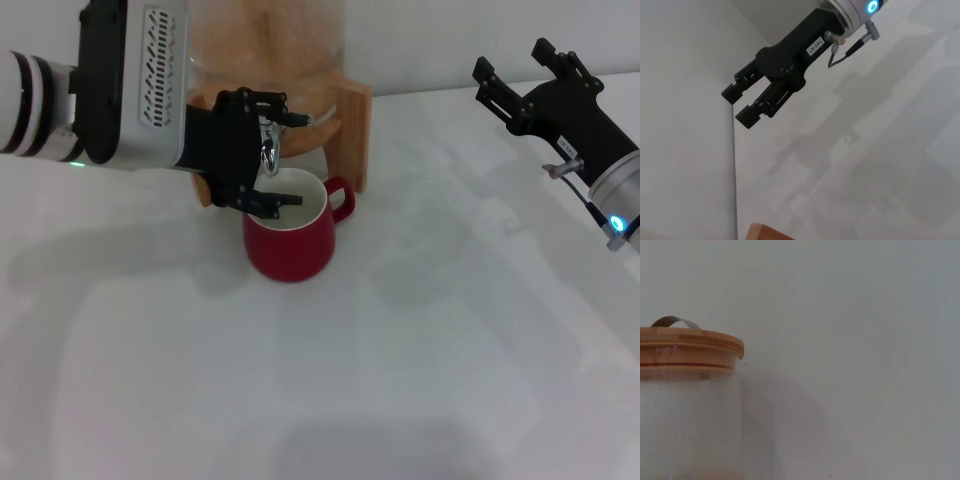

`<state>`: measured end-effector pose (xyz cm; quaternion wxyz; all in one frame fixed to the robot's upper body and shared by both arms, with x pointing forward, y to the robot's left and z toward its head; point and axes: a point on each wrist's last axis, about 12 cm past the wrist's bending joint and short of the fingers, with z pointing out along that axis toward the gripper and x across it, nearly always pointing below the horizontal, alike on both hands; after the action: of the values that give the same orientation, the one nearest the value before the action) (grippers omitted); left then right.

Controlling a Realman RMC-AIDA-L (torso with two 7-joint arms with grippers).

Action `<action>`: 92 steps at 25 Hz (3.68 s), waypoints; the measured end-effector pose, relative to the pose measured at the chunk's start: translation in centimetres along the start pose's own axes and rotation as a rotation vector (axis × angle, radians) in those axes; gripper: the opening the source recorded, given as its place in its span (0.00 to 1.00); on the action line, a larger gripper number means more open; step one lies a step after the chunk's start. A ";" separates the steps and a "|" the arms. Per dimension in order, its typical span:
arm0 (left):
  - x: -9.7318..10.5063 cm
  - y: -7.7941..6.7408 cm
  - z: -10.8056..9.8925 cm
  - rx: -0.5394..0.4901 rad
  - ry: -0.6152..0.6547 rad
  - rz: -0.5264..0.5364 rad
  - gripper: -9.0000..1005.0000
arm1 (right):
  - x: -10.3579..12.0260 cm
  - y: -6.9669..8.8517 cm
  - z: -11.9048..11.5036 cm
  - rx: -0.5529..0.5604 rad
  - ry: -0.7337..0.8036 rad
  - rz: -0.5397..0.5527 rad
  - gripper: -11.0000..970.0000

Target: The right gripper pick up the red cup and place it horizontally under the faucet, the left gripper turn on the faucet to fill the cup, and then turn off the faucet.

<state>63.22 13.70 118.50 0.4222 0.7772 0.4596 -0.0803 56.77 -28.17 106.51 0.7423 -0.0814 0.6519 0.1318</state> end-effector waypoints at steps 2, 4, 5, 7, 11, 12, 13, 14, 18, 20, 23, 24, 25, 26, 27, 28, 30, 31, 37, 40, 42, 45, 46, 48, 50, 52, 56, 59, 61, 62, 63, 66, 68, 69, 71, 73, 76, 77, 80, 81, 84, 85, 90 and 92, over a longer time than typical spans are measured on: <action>0.0 0.1 0.2 0.003 0.003 0.001 0.84 | 0.0 0.0 0.0 -0.001 0.000 0.000 0.86; 0.1 0.2 0.4 0.005 0.007 0.001 0.84 | 0.0 0.1 0.0 -0.002 0.000 0.000 0.86; 0.1 0.2 0.4 0.004 0.008 0.002 0.84 | 0.0 0.1 0.0 -0.002 0.000 0.000 0.86; 0.2 0.3 0.4 0.000 0.012 0.007 0.84 | 0.0 0.1 0.0 -0.002 0.001 0.000 0.86; 0.2 0.4 0.4 -0.006 0.016 0.011 0.84 | 0.0 0.1 0.0 -0.003 0.001 0.000 0.86; 0.2 0.4 0.4 -0.007 0.017 0.012 0.84 | 0.0 0.1 0.0 -0.003 0.001 0.000 0.86; 0.2 0.4 0.4 -0.008 0.018 0.013 0.84 | 0.0 0.0 0.0 -0.002 0.001 0.000 0.86; 0.2 0.4 0.4 -0.009 0.018 0.014 0.84 | 0.0 0.0 0.0 -0.001 0.001 0.000 0.86; 0.2 0.4 0.4 -0.010 0.020 0.015 0.84 | 0.0 0.0 0.1 0.000 0.001 0.000 0.86; 0.2 0.5 0.4 -0.012 0.021 0.016 0.84 | 0.0 0.0 0.1 -0.001 -0.001 -0.001 0.86; 0.2 0.6 0.4 -0.019 0.025 0.020 0.84 | 0.0 0.0 0.1 0.000 0.000 -0.001 0.86; 0.2 0.6 0.4 -0.020 0.025 0.022 0.84 | 0.0 0.0 0.1 0.000 0.000 -0.001 0.86; 0.2 0.6 0.4 -0.021 0.026 0.024 0.84 | 0.0 0.0 0.1 0.000 0.000 -0.001 0.86; 0.2 0.7 0.4 -0.022 0.026 0.025 0.84 | 0.0 0.0 0.1 0.000 0.000 -0.001 0.86; 0.2 0.7 0.4 -0.023 0.026 0.026 0.84 | 0.0 0.0 0.1 0.000 0.000 -0.001 0.86; 0.2 0.7 0.4 -0.023 0.026 0.026 0.84 | 0.0 0.0 0.1 0.001 0.000 -0.001 0.86; 0.2 0.7 0.4 -0.023 0.026 0.027 0.84 | 0.0 0.0 0.1 0.001 0.000 -0.001 0.86; 0.2 0.7 0.4 -0.024 0.027 0.027 0.84 | 0.0 0.0 0.1 0.001 0.000 -0.001 0.86; -0.1 0.7 0.5 -0.023 0.015 0.033 0.84 | 0.0 -0.1 0.1 0.002 0.002 -0.001 0.86; -0.3 0.5 0.6 -0.018 0.004 0.030 0.84 | 0.0 -0.1 0.1 0.003 0.001 -0.001 0.86; -0.4 0.2 0.7 -0.011 -0.009 0.024 0.84 | 0.0 -0.1 0.0 0.005 0.002 -0.001 0.86; -0.5 0.0 0.7 -0.011 -0.024 0.014 0.84 | 0.1 -0.2 -0.1 0.008 0.005 0.000 0.86; -0.6 -0.1 0.8 -0.010 -0.031 0.010 0.84 | 0.1 -0.2 -0.1 0.009 0.005 0.001 0.86; -0.7 -0.5 0.6 -0.013 -0.042 -0.001 0.84 | 0.1 -0.2 -0.2 0.010 0.006 0.003 0.86; -0.8 -0.9 0.4 -0.020 -0.054 -0.009 0.84 | 0.2 -0.2 -0.2 0.011 0.007 0.004 0.86; -1.0 -1.5 0.1 -0.033 -0.077 -0.026 0.84 | 0.2 -0.3 -0.3 0.012 0.009 0.005 0.86; -1.4 -2.9 -1.1 -0.074 -0.112 -0.071 0.84 | 0.3 -0.3 -0.5 0.013 0.014 0.004 0.85; -1.7 -4.4 -2.0 -0.113 -0.146 -0.110 0.84 | 0.5 -0.3 -0.9 0.012 0.020 0.003 0.85; -1.7 -5.4 -2.7 -0.143 -0.174 -0.153 0.84 | 0.5 -0.1 -1.1 0.000 0.016 0.003 0.85; -1.7 -5.9 -3.1 -0.159 -0.183 -0.179 0.84 | 0.5 -0.1 -1.1 0.000 0.016 0.003 0.85; -1.6 -6.4 -3.4 -0.175 -0.192 -0.202 0.84 | 0.5 -0.1 -1.2 -0.003 0.013 0.004 0.85; -1.7 -8.1 -4.2 -0.235 -0.214 -0.265 0.84 | 0.5 0.1 -1.4 -0.017 0.006 0.004 0.85; -2.1 -9.4 -4.6 -0.288 -0.231 -0.298 0.84 | 0.6 0.2 -1.5 -0.022 0.009 0.003 0.85; -2.2 -10.1 -4.7 -0.325 -0.241 -0.316 0.84 | 0.7 0.2 -1.6 -0.023 0.010 0.002 0.85; -2.4 -11.3 -4.9 -0.382 -0.256 -0.343 0.84 | 0.7 0.3 -1.9 -0.030 0.010 0.002 0.85; -2.6 -12.5 -5.1 -0.432 -0.270 -0.372 0.84 | 0.7 0.3 -2.2 -0.037 0.001 0.001 0.85; -2.7 -14.1 -5.5 -0.510 -0.300 -0.421 0.84 | 0.6 0.1 -2.7 -0.035 -0.014 -0.001 0.85; -2.7 -14.6 -5.6 -0.538 -0.309 -0.434 0.84 | 0.5 0.0 -2.9 -0.035 -0.024 -0.001 0.85; -2.8 -15.9 -5.8 -0.623 -0.343 -0.457 0.84 | 0.4 -0.2 -3.4 -0.029 -0.044 0.000 0.85; -2.8 -16.5 -5.9 -0.660 -0.354 -0.463 0.84 | 0.4 -0.4 -3.6 -0.026 -0.052 0.001 0.85; -2.4 -17.9 -5.9 -0.762 -0.375 -0.492 0.84 | 0.3 -0.6 -4.0 -0.022 -0.069 0.001 0.85; -2.1 -18.3 -5.8 -0.791 -0.381 -0.507 0.84 | 0.3 -0.6 -4.1 -0.022 -0.071 0.000 0.85; -0.6 -20.7 -5.3 -0.935 -0.390 -0.610 0.84 | 0.0 -1.2 -4.2 -0.004 -0.092 -0.012 0.85; -0.3 -21.3 -5.3 -0.976 -0.402 -0.643 0.84 | -0.2 -1.5 -4.3 0.011 -0.105 -0.017 0.85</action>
<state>44.98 22.10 109.63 0.7622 0.2866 0.5660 -0.1290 53.11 -30.87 106.01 0.7771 -0.0758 0.6120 0.1258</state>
